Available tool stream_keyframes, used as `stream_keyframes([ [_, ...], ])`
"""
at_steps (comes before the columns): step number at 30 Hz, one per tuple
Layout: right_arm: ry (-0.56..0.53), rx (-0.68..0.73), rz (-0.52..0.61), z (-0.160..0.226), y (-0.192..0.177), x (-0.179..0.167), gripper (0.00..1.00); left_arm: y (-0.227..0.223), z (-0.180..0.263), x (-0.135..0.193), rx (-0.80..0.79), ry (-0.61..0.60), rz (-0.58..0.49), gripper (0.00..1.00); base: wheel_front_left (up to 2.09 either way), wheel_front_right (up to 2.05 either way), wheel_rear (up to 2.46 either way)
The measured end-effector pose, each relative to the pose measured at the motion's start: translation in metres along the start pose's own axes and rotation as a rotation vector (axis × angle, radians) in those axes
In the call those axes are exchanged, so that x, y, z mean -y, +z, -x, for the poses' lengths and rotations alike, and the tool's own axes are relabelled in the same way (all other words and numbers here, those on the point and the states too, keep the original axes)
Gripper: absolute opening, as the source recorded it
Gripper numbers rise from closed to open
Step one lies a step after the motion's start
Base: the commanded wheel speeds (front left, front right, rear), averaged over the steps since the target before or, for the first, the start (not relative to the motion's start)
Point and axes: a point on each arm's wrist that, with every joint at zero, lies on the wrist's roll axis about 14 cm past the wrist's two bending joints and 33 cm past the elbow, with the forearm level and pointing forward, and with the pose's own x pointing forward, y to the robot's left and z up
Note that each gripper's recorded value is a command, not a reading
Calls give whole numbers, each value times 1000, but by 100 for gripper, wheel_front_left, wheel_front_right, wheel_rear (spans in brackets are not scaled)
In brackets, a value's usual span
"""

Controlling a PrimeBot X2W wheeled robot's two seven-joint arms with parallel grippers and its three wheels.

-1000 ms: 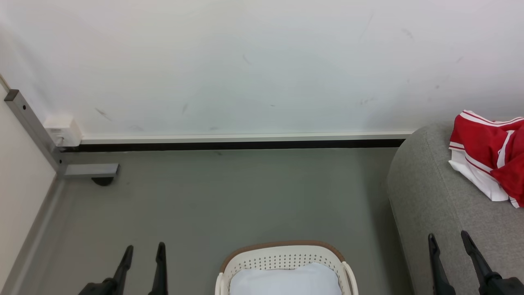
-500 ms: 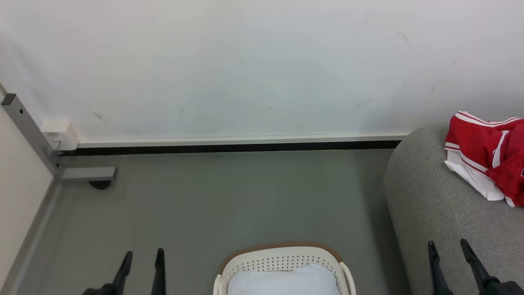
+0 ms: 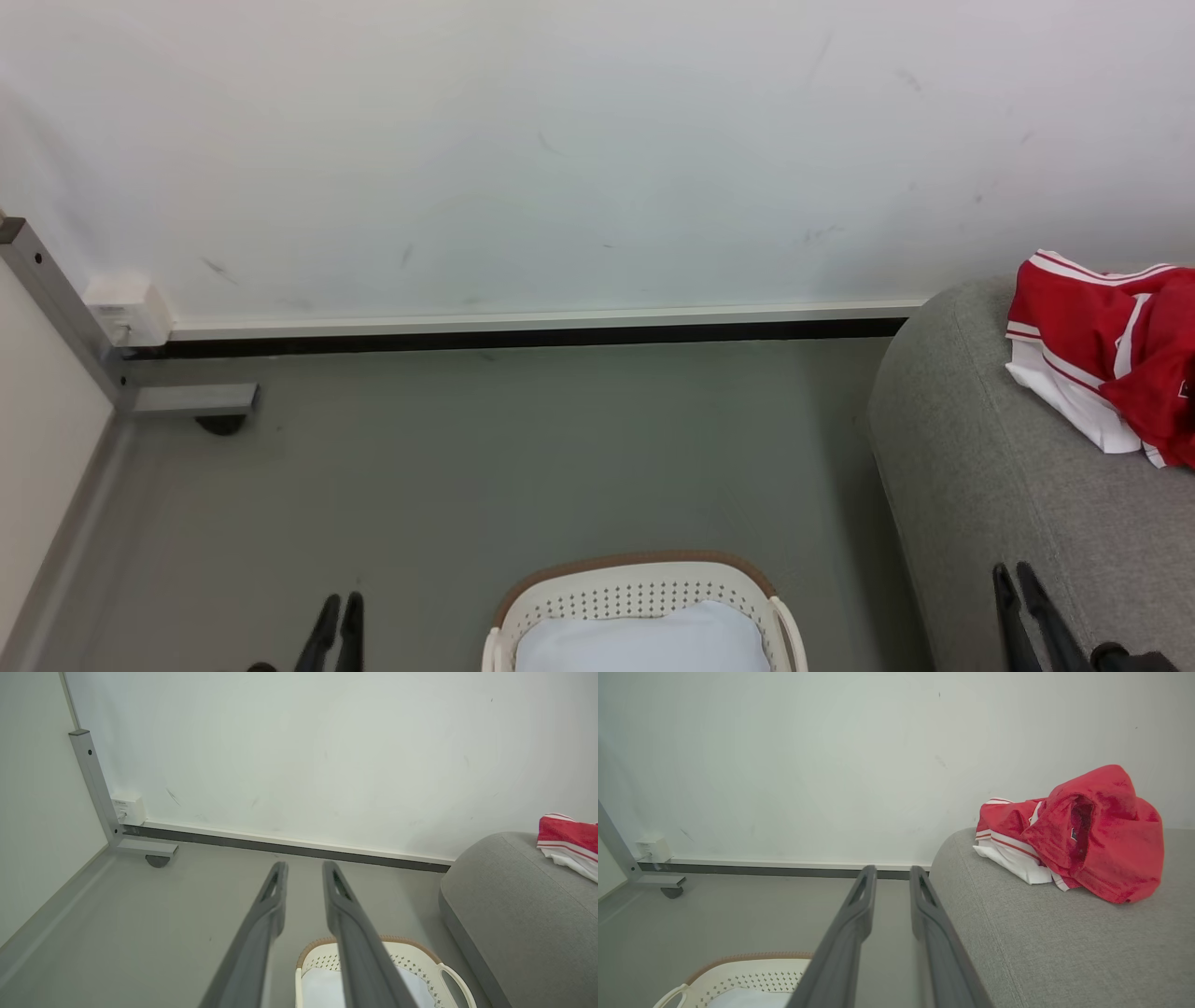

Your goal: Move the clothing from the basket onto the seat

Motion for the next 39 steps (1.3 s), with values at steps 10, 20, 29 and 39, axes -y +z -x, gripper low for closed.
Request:
stream_keyframes([
  [10, -40, -76, -130, 7, -21, 3, 0, -20, 6, -8, -77, 46, 112, 0, 0, 0, 0],
  [20, -82, -80, -310, 4, -20, 8, 0, -18, 3, -17, -79, 97, 290, 0, 0, 0, 0],
  [29, -102, -75, -456, -3, -17, 10, 0, -14, -1, -21, -73, 121, 434, 0, 0, 0, 0],
  [39, -117, -76, -605, -7, -16, 11, 0, -10, -5, -26, -65, 141, 585, 0, 0, 0, 0],
])
